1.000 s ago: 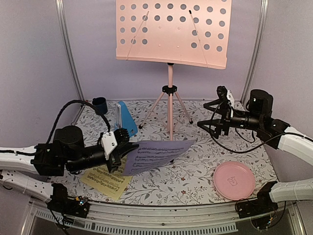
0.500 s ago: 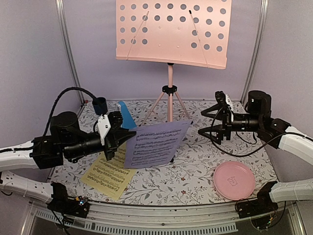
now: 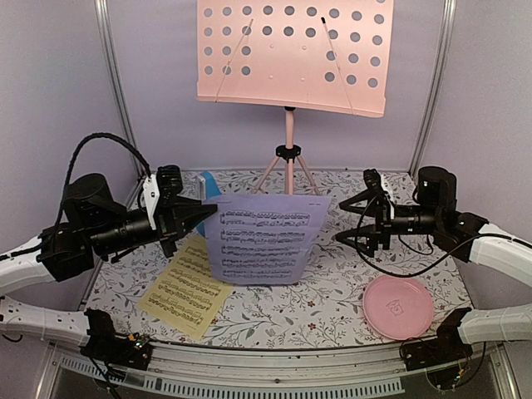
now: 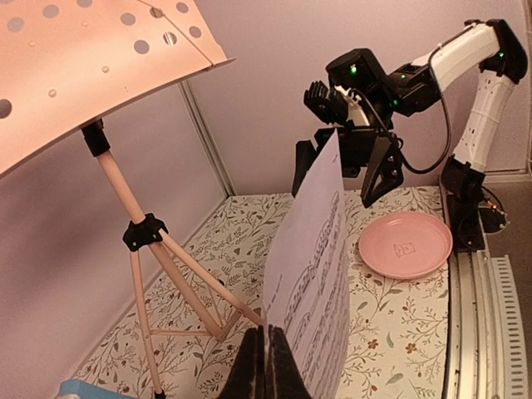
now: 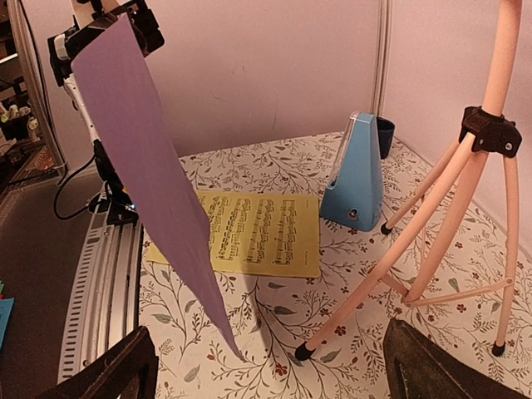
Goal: Set up the instrument practice props
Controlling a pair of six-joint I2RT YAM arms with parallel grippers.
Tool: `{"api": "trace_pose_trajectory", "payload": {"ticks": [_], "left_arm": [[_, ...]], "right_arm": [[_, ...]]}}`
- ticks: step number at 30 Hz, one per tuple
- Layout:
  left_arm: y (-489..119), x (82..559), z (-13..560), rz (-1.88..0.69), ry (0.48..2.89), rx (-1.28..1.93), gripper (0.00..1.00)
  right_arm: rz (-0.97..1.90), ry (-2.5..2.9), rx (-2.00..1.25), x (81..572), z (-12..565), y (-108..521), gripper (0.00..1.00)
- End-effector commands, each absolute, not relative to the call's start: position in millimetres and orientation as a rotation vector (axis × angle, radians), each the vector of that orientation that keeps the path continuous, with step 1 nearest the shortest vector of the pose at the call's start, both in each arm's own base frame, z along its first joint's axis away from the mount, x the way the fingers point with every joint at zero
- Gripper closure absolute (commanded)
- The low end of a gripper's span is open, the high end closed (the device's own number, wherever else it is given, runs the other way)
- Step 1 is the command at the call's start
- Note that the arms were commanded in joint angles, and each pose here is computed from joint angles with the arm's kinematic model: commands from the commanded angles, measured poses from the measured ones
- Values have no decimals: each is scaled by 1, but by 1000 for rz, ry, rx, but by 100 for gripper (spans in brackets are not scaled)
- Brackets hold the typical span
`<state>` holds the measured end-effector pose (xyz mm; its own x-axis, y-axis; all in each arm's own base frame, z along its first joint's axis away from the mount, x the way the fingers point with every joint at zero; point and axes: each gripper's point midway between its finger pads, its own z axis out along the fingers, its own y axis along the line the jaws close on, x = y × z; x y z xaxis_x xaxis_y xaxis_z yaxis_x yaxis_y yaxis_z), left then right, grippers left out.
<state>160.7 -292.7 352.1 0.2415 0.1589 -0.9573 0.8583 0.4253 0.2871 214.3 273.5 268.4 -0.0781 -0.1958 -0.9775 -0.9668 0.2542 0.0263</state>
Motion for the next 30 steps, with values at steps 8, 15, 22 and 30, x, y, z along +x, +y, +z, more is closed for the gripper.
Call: {"api": "trace_pose_trajectory", "payload": {"ticks": [8, 15, 22, 30], "left_arm": [[-284, 163, 368, -685, 1238, 1028, 100], [-285, 165, 370, -703, 1229, 1010, 100], [-284, 170, 374, -724, 1218, 960, 100], [-284, 171, 377, -767, 1198, 918, 100]], "right_arm": [[1048, 1431, -1195, 192, 272, 299, 5], [1097, 1397, -1238, 166, 270, 327, 8], [1101, 1392, -1168, 169, 272, 342, 23], [1147, 1324, -1039, 175, 291, 344, 50]]}}
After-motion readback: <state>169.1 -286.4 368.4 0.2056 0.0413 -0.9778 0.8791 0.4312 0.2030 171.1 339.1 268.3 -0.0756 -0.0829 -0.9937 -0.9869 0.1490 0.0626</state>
